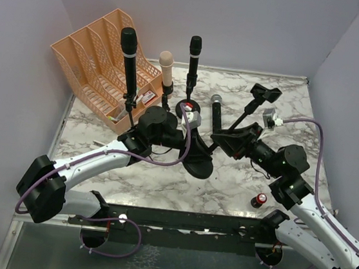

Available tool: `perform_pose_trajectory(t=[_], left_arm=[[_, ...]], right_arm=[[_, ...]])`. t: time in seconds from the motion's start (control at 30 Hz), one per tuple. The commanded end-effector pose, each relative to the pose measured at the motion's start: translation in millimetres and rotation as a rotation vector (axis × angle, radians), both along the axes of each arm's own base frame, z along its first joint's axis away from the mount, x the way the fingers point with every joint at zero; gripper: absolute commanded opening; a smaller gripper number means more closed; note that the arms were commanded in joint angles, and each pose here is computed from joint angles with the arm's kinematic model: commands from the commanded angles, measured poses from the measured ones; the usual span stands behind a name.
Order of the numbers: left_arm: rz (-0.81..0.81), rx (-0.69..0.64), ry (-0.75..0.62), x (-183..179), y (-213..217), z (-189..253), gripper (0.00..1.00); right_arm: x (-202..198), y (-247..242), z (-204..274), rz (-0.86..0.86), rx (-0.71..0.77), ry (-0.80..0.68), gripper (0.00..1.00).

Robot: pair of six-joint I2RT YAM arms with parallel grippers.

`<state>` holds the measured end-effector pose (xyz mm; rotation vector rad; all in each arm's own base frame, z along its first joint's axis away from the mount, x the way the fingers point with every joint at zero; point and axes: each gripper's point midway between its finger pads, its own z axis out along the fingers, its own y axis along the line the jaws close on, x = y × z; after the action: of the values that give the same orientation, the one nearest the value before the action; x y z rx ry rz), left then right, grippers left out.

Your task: Attach the microphones to the stand

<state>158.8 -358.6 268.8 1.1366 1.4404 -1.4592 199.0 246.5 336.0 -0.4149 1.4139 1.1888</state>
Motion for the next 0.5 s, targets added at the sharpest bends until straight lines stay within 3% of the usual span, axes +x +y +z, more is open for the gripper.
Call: perform_pose_trajectory(t=[0.0,0.07,0.17,0.37,0.47], left_arm=[[0.003,-0.086,-0.057,1,-1,33,0.33],[-0.021,-0.077,-0.045,-3,-1,29,0.43],[-0.076,-0.060,-0.026,-11,0,20,0.47],[-0.236,-0.039,0.003,-35,4,10,0.44],[-0.278,-0.040,0.001,-41,5,10,0.35]], right_arm=[[-13,5,17,0.070,0.017,-0.099,0.00],[-16,5,24,0.083,0.033,-0.130,0.00],[-27,7,35,0.133,0.056,-0.177,0.00],[-44,9,45,0.214,0.077,-0.241,0.00],[-53,12,44,0.267,0.072,-0.267,0.00]])
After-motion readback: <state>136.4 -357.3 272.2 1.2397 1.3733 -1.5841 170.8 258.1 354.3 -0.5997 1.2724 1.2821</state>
